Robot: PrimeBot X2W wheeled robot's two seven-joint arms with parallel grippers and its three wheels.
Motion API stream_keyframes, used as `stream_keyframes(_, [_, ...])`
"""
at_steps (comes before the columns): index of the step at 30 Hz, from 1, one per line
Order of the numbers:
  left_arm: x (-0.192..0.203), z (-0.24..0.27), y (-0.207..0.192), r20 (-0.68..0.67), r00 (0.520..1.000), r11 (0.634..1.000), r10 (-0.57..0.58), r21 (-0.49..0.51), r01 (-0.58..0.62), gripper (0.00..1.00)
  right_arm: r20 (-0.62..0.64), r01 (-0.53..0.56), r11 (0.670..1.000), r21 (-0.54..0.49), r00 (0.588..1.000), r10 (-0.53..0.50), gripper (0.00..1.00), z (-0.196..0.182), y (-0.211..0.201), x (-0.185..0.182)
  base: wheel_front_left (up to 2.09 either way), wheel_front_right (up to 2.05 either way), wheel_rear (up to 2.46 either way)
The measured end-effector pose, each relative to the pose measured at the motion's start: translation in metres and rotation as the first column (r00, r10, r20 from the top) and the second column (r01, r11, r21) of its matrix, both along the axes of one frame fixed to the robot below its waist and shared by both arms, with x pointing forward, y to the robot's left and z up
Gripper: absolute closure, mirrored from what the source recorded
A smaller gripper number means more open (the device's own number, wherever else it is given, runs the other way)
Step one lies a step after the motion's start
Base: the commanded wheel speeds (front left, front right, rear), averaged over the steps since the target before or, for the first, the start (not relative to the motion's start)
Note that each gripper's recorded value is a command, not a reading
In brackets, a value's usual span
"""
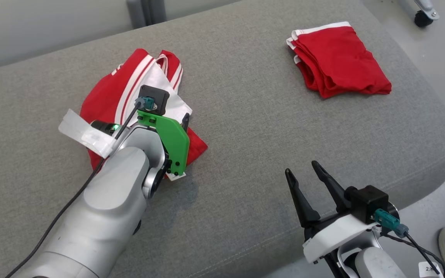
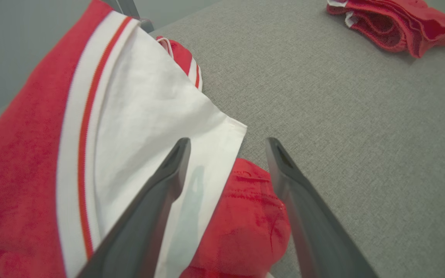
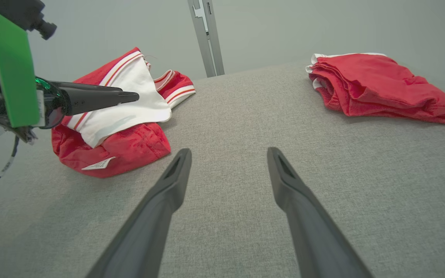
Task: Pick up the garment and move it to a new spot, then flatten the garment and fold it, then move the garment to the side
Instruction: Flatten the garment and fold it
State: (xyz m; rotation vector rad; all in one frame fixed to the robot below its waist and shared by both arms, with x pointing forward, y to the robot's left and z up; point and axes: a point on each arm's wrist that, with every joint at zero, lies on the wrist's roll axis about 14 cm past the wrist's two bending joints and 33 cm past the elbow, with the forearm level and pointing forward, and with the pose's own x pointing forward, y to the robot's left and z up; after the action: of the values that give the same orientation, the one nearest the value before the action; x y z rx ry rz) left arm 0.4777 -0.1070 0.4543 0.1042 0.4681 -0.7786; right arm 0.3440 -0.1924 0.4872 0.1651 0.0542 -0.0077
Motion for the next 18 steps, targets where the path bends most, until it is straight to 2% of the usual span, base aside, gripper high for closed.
stream_keyframes(10, [0.015,-0.057,-0.010,-0.082,0.995,0.986,-0.056,0.154,0.068,0.00,-0.049,0.079,0.997,0.009,0.996,-0.079,0.00,-0.021,-0.022,-0.001,0.00,0.00,0.00])
stream_keyframes(18, [0.017,-0.078,-0.025,-0.129,0.987,0.982,-0.094,0.154,0.113,0.00,-0.089,0.120,0.993,0.001,0.989,-0.120,0.00,-0.036,-0.034,-0.002,0.00,0.00,0.00])
